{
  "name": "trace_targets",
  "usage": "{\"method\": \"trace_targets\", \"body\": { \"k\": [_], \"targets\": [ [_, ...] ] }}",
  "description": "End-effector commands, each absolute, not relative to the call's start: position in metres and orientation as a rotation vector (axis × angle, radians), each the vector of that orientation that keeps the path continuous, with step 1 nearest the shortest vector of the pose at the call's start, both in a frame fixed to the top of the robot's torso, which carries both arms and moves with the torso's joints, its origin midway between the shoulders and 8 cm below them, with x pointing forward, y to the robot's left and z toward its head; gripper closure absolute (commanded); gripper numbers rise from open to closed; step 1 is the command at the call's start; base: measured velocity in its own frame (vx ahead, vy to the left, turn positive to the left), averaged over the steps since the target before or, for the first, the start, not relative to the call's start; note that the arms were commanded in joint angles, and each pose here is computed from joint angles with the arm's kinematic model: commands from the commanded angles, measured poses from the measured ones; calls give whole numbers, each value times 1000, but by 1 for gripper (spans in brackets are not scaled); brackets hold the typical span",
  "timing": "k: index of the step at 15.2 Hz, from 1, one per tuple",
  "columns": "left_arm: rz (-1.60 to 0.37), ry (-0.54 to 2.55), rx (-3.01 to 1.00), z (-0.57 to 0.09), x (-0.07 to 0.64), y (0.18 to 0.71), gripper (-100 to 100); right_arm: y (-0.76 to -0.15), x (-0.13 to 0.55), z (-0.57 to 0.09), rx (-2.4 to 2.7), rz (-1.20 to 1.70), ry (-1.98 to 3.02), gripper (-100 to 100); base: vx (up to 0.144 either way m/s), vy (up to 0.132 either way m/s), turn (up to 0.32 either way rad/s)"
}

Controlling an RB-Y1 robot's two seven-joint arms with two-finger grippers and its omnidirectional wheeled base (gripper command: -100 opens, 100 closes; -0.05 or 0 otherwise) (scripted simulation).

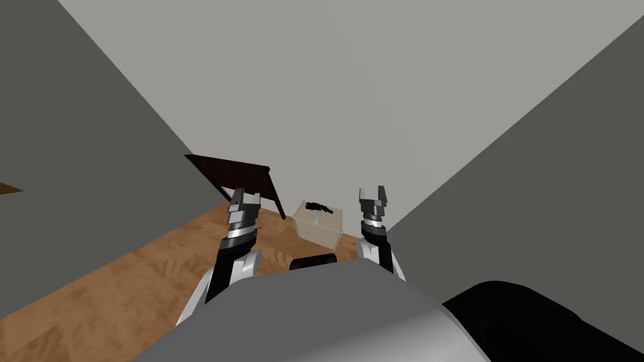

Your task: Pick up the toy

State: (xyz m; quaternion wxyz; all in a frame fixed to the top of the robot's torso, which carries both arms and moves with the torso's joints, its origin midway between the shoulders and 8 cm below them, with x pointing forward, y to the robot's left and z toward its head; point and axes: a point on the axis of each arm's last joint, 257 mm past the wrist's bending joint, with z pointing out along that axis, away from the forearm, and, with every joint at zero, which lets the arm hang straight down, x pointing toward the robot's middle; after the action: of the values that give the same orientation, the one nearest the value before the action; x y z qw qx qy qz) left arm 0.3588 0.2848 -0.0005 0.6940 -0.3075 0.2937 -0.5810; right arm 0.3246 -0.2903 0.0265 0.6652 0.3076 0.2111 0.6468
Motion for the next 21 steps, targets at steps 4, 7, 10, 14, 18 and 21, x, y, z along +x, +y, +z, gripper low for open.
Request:
{"method": "trace_targets", "body": {
  "k": [4,7,10,14,18,21],
  "targets": [
    [-1297,656,-686,-1,359,285,0,-281,332,18,670,1463,566,-100,-1,3,75],
    [-1297,656,-687,-1,359,285,0,-271,341,4,658,1459,661,-100,1,4,107],
    [-1297,656,-686,-1,359,285,0,-265,347,-6,646,1453,728,-100,4,4,145],
    [-1297,656,-687,-1,359,285,0,-255,358,-30,642,1434,850,-100,7,4,125],
    [-1297,656,-686,-1,359,285,0,-249,363,-45,624,1418,938,-100,9,6,159],
    [-1297,656,-686,-1,359,285,0,-241,372,-79,630,1380,1071,-100,12,8,222]
  ]
}}
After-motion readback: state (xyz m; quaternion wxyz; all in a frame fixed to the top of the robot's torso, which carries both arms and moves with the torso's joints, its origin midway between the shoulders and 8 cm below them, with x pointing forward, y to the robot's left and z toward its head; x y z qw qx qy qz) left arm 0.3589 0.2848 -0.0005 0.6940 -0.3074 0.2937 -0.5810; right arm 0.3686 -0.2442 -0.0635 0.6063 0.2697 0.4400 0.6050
